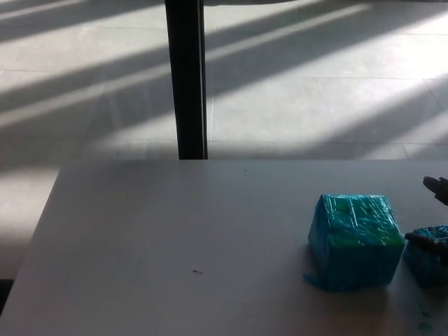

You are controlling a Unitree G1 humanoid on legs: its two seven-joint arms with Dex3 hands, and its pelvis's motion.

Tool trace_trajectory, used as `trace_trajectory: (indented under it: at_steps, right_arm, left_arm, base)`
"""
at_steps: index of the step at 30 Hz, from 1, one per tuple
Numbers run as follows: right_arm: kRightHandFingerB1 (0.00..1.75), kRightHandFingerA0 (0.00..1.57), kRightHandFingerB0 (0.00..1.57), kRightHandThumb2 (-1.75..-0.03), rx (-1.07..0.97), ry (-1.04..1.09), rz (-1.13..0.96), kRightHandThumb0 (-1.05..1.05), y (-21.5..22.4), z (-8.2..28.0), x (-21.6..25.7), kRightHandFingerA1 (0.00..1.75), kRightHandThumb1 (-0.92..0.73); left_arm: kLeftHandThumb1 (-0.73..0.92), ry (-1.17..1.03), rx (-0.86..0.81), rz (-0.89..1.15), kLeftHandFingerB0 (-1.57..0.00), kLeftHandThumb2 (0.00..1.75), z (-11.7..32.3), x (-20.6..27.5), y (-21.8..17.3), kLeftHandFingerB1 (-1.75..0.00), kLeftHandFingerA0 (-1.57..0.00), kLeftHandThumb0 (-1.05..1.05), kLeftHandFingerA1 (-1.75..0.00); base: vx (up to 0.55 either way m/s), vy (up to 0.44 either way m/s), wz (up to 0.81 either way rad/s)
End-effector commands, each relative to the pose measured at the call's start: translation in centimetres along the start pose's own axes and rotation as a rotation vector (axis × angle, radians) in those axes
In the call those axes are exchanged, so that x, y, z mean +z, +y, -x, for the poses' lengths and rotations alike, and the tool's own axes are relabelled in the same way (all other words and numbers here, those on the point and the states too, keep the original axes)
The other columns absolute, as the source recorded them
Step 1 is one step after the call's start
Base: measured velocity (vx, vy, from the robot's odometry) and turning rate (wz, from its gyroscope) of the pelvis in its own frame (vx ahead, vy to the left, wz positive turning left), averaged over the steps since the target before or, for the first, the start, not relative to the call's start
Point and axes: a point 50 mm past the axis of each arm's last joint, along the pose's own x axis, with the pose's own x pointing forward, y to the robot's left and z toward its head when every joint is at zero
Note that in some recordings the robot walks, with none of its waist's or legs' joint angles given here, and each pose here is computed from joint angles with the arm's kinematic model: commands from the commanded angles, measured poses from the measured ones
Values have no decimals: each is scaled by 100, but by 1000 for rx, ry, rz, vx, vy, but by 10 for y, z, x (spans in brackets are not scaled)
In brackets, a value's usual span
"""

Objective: The robot uses its right hand to pick up the small cube kept on the middle on the desk and place it on the bigger cube kept next to it

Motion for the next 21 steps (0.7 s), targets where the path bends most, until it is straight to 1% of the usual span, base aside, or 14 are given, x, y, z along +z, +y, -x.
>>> trace_trajectory:
  at_steps: [1,3,4,5,10,11,12,15,16,17,18,19,20,21]
  right_arm:
    - [2,0,0,-85,25,48,89,-100,-2,0,-4,0,-49]
    - [2,0,0,-83,35,51,90,-99,1,-1,-5,0,-48]
    - [0,0,0,-96,48,57,91,-99,3,-1,-6,16,-54]
    - [0,0,0,-96,59,60,97,-100,2,-2,-6,17,-55]
    - [0,0,0,-97,89,112,136,-101,7,-2,-19,16,-56]
    - [0,0,0,-95,86,119,130,-100,7,-2,-21,16,-55]
    - [0,0,0,-93,86,125,126,-99,8,-2,-24,16,-55]
    - [0,0,0,-91,101,139,123,-99,11,-2,-28,13,-57]
    - [0,0,0,-90,108,135,126,-100,13,-2,-28,11,-58]
    - [0,0,4,-89,112,131,124,-101,15,-1,-28,8,-59]
    - [0,0,4,-89,112,130,124,-101,15,-1,-28,8,-59]
    - [0,0,9,-87,127,119,138,-101,19,-2,-25,3,-60]
    - [0,0,9,-87,135,110,147,-100,22,-2,-24,3,-59]
    - [0,0,6,-85,149,103,148,-98,23,-2,-22,5,-57]
  left_arm:
    - [78,-1,10,32,-43,63,2,2,6,-45,-47,-75,-59]
    - [78,-2,13,24,-44,63,2,3,6,-46,-48,-75,-60]
    - [80,-1,17,-4,-45,63,2,3,6,-45,-48,-76,-60]
    - [79,-8,13,1,-43,64,1,4,5,-45,-48,-77,-61]
    - [81,-13,1,-12,-41,64,2,6,6,-44,-44,-76,-60]
    - [80,-13,1,11,-40,64,1,7,6,-44,-44,-75,-59]
    - [79,-5,9,4,-43,64,1,6,6,-44,-48,-76,-60]
    - [79,-12,6,10,-40,64,2,8,8,-45,-45,-75,-60]
    - [79,-14,7,9,-42,64,2,8,8,-46,-46,-76,-61]
    - [79,-17,4,5,-42,64,2,9,7,-45,-44,-76,-60]
    - [79,-17,4,5,-42,64,2,9,7,-45,-44,-76,-60]
    - [78,-22,-1,15,-42,63,2,9,7,-47,-42,-77,-62]
    - [79,-17,9,-12,-44,64,2,9,7,-45,-44,-76,-59]
    - [80,-19,1,-17,-40,64,1,9,6,-45,-42,-76,-59]
  base:
    - [0,0,0]
    - [0,0,0]
    - [0,0,0]
    - [0,0,0]
    - [0,0,0]
    - [0,0,0]
    - [0,0,0]
    - [0,0,0]
    - [0,0,0]
    - [0,0,0]
    - [0,0,0]
    - [0,0,0]
    - [0,0,0]
    - [0,0,0]
